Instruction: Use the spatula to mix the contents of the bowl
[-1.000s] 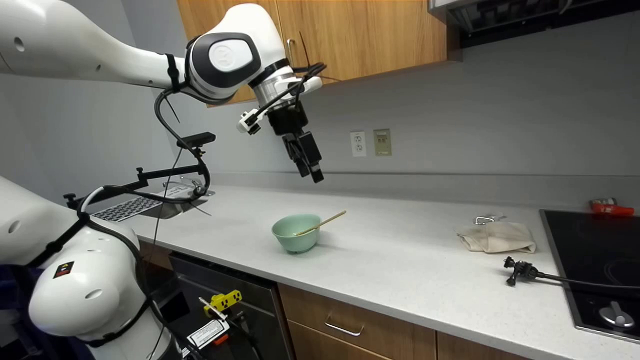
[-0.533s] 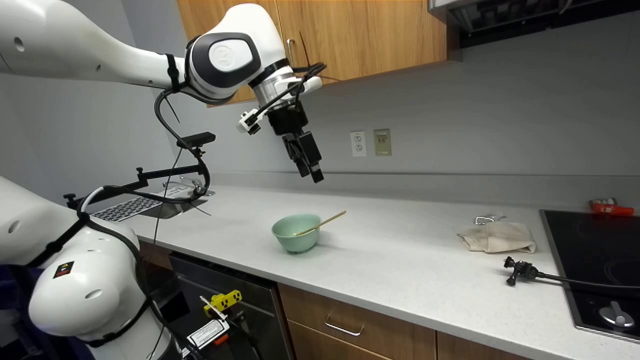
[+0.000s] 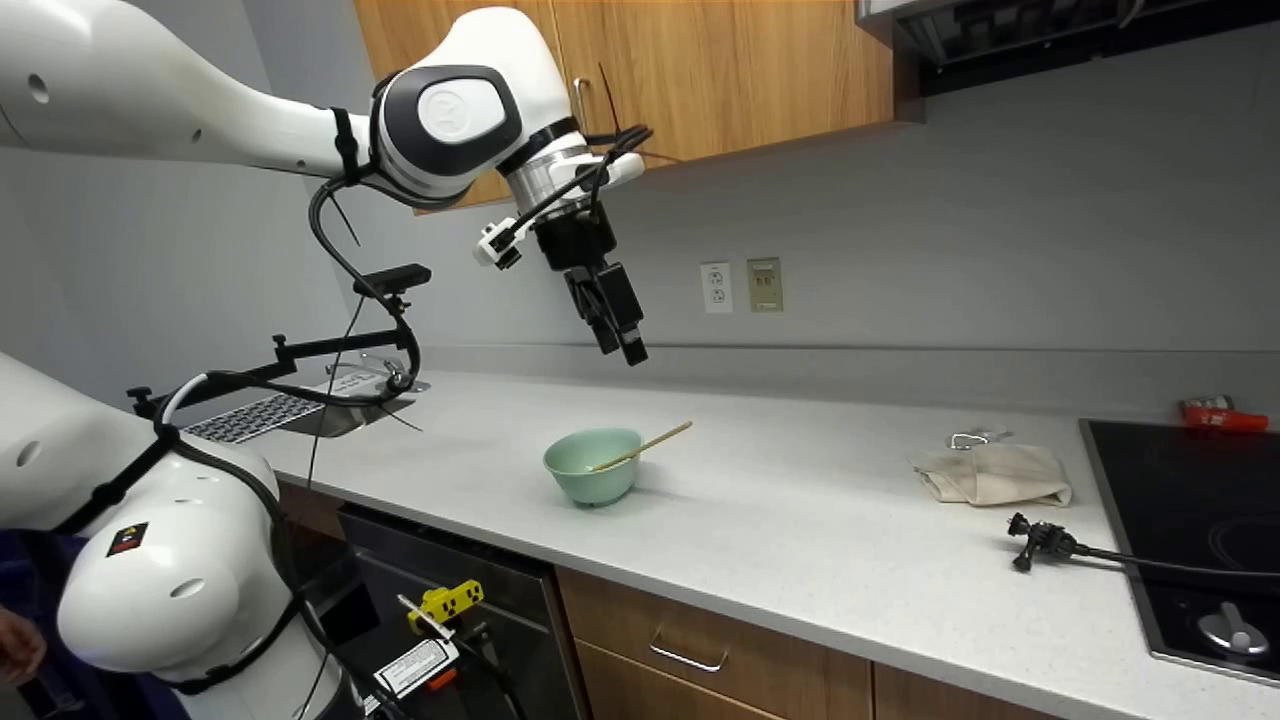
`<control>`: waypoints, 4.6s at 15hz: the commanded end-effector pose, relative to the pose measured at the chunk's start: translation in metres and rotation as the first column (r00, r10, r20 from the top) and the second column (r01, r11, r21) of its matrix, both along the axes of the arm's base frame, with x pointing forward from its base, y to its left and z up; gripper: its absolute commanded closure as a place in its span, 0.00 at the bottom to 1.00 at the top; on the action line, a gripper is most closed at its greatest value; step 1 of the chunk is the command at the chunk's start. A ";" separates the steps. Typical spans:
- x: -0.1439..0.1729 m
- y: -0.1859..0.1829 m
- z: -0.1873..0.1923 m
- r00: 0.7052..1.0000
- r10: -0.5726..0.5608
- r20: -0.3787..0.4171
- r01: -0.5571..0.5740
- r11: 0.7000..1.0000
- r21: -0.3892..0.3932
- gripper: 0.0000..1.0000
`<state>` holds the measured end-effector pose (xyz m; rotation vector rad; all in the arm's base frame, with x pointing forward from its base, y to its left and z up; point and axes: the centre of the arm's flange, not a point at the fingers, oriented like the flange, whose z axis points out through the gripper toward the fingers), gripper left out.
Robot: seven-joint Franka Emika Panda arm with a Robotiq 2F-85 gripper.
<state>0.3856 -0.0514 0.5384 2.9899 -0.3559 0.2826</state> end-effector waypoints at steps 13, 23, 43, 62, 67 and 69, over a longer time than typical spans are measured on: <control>0.001 -0.001 -0.004 1.000 -0.011 -0.011 0.011 1.000 -0.003 0.00; 0.041 0.073 0.009 0.999 -0.043 0.003 0.043 0.999 0.027 0.00; 0.077 0.167 -0.037 0.914 -0.407 0.000 0.406 0.911 0.073 0.00; 0.102 0.145 -0.109 0.817 -0.577 0.002 0.575 0.815 0.070 0.00; 0.111 0.136 -0.121 0.794 -0.607 0.030 0.605 0.794 0.050 0.00; 0.115 0.128 -0.130 0.780 -0.623 0.065 0.623 0.782 0.021 0.00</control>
